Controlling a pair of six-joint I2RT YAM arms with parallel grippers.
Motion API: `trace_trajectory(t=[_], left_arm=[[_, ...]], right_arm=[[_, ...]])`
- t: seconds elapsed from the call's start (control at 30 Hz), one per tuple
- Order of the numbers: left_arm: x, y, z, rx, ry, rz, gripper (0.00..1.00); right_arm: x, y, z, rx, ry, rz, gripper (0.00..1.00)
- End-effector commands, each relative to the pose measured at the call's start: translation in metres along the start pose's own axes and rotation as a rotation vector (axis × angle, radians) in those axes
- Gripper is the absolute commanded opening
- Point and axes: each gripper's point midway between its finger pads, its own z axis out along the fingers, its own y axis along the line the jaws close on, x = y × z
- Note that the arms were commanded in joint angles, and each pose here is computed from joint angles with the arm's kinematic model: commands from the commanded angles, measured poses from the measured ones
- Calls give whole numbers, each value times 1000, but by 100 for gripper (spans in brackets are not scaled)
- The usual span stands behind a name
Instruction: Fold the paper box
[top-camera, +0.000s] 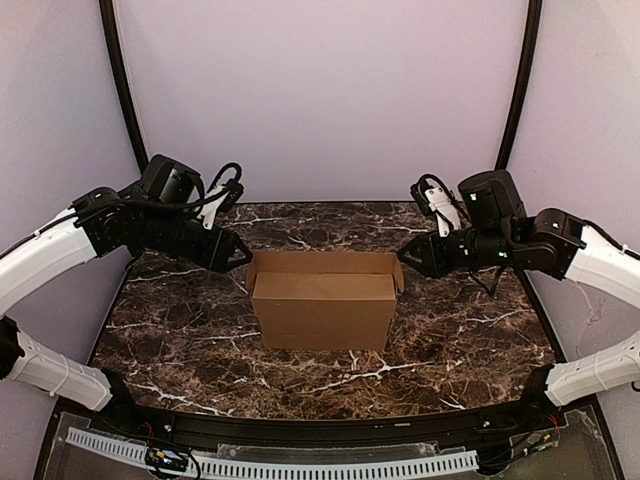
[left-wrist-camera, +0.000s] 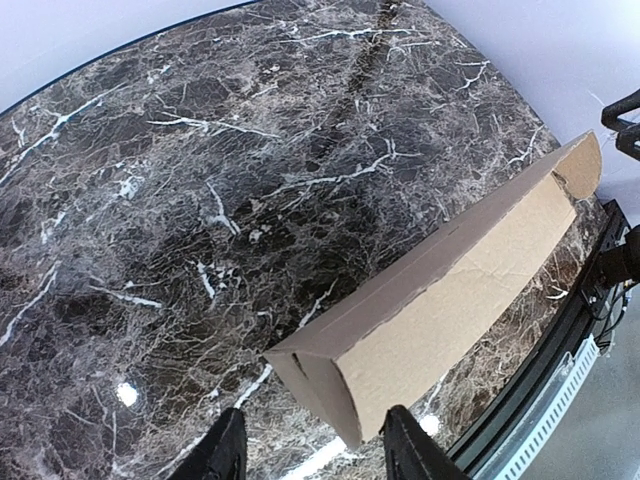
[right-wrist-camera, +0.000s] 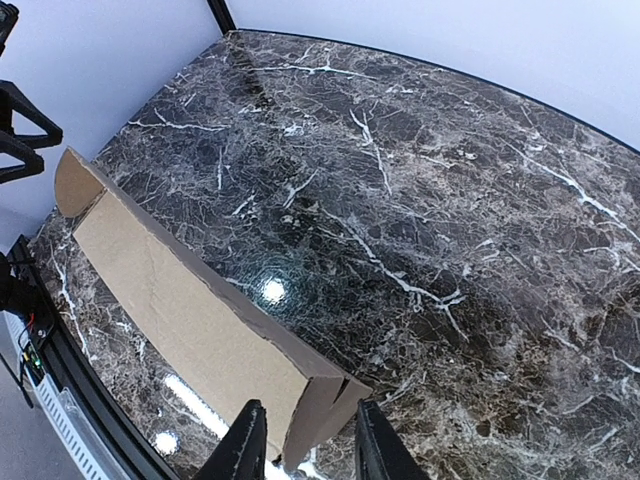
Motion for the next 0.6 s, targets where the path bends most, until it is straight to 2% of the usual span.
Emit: trace_trajectory(t=[0.0,0.27,0.43,0.57], left_arm=[[-9,-15,3,73,-15,-11,48],[-12,-23,9,121,-23,-35,46],[-9,-24,14,132,-8,-40,29],[-6,-24,16,133,1,-42,20]], right_arm=[[-4,12,6,-50,-9,4,31],[-1,16,13,-73,3,14,30],[3,16,17,-74,15,16,26],[5,15,19,-67,21,18,23]])
